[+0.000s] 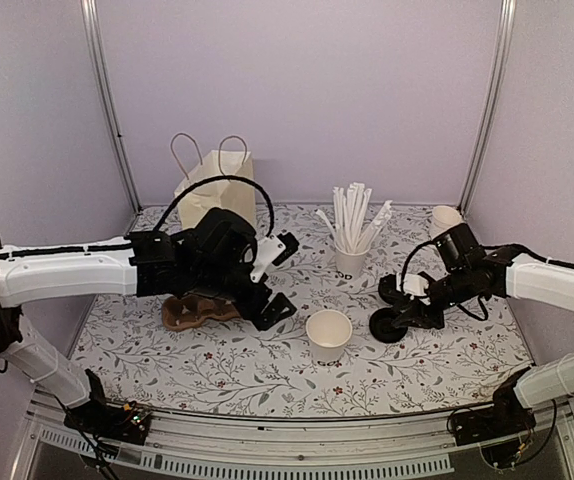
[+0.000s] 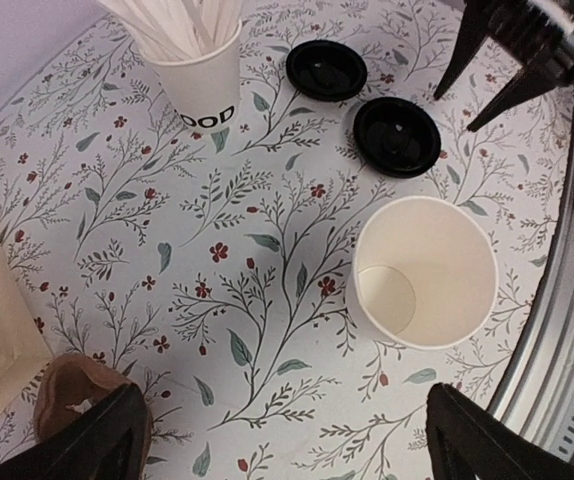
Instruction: Pack the takeout coffee
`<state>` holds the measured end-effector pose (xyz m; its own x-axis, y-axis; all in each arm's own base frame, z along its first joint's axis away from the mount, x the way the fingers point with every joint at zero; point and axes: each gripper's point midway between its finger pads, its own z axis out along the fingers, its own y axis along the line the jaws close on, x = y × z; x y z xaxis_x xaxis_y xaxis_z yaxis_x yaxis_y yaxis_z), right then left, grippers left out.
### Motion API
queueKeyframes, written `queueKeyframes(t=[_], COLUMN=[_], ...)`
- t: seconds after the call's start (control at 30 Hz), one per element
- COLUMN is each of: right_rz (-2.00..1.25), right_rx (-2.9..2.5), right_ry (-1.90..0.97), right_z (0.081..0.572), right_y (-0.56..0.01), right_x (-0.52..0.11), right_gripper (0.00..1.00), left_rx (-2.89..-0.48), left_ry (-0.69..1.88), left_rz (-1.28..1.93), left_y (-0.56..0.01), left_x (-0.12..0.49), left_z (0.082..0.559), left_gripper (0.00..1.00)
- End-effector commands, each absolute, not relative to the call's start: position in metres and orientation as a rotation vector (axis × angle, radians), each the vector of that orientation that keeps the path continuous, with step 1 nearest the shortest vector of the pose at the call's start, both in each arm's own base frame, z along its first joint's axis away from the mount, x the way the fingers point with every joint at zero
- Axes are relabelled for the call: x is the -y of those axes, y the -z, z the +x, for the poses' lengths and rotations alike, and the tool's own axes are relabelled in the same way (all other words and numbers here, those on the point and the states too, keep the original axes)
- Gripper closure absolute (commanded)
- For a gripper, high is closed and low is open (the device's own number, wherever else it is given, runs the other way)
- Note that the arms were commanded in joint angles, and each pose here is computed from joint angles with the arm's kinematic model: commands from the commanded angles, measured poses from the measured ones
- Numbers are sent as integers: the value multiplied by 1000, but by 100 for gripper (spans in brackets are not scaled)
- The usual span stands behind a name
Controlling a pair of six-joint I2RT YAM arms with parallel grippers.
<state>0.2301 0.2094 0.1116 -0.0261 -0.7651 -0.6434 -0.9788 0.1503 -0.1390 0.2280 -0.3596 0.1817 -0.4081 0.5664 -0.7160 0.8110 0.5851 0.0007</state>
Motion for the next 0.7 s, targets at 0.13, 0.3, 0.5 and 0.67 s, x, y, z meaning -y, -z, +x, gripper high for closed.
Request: queueKeyframes(t=[0.13,0.3,0.5,0.67], right_rz=[-1946,-1983,-2004,-1992], right_rx=[-1900,-1903,-1903,-1906], right_ry=[-249,-195,-129,-112], right_z=[212,212,214,217], right_y=[-48,-36,-25,-20], right_x=[-194,-191,-191,-193], right_gripper=[63,63,64,69], left_rx=[-1974,-1978,-1982,-1975], left_ry=[675,655,661,656], left_rz=[940,918,917,897], left_y=[-218,-216,-213,-215], left_x=[363,354,354,352], left_z=[219,218,216,217], left_gripper=[7,10,11,11])
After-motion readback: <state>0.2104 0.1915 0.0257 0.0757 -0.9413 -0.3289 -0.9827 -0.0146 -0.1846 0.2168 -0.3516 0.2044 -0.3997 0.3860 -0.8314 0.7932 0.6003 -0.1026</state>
